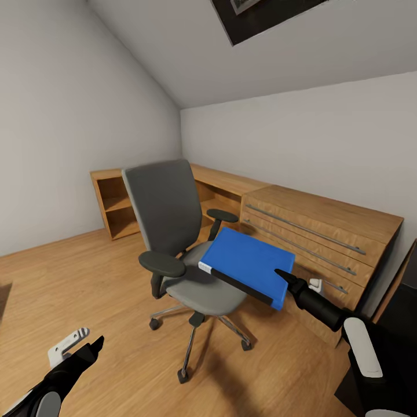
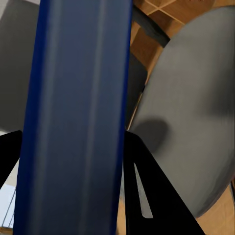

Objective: In the bedroom, organize the workspace by keeping the computer under the desk, ensuring the monitor is on the desk, placing the keyboard on the desk next to the monitor, placing the mouse on the desk next to the keyboard, moving the folder from the swivel chair onto the desk next to the mouse, stacking the notebook on top of the folder with the pen on top of the notebook, and positioning the swivel chair next to the desk.

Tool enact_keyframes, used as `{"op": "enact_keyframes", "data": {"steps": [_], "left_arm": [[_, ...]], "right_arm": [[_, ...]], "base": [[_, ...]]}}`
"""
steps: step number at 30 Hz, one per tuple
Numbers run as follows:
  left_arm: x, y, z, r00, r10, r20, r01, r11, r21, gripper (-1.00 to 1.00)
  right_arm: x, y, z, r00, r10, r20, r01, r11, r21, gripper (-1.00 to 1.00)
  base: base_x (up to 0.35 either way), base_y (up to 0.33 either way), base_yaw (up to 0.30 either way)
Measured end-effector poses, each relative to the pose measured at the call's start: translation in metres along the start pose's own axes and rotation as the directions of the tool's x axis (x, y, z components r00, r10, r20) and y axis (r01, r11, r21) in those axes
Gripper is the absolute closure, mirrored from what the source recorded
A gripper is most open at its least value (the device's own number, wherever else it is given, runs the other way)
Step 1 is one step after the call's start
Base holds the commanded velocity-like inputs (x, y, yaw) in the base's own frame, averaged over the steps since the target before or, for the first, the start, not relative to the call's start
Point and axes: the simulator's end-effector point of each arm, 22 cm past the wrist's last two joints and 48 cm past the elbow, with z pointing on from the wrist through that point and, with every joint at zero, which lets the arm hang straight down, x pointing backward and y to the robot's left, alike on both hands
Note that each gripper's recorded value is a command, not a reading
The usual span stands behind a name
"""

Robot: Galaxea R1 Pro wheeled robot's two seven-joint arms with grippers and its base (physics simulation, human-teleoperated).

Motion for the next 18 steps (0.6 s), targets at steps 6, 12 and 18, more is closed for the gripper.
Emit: {"op": "enact_keyframes", "data": {"steps": [6,12,18], "left_arm": [[-0.011,-0.007,-0.005,1.0,-0.001,-0.001,0.001,1.0,0.002,-1.0],[-0.021,-0.013,-0.01,1.0,-0.001,-0.001,0.001,1.0,0.002,-1.0],[-0.033,-0.018,-0.015,1.0,0.0,-0.001,0.0,1.0,0.0,-1.0]], "right_arm": [[-0.008,0.011,0.001,1.0,0.005,0.002,-0.005,1.0,-0.001,1.0],[-0.015,0.022,0.003,1.0,0.006,0.001,-0.006,1.0,0.0,1.0],[-0.022,0.031,0.004,1.0,0.005,0.002,-0.005,1.0,0.005,1.0]], "base": [[0.0,0.0,0.0],[0.0,0.0,0.0],[-0.122,0.0,0.0]]}}
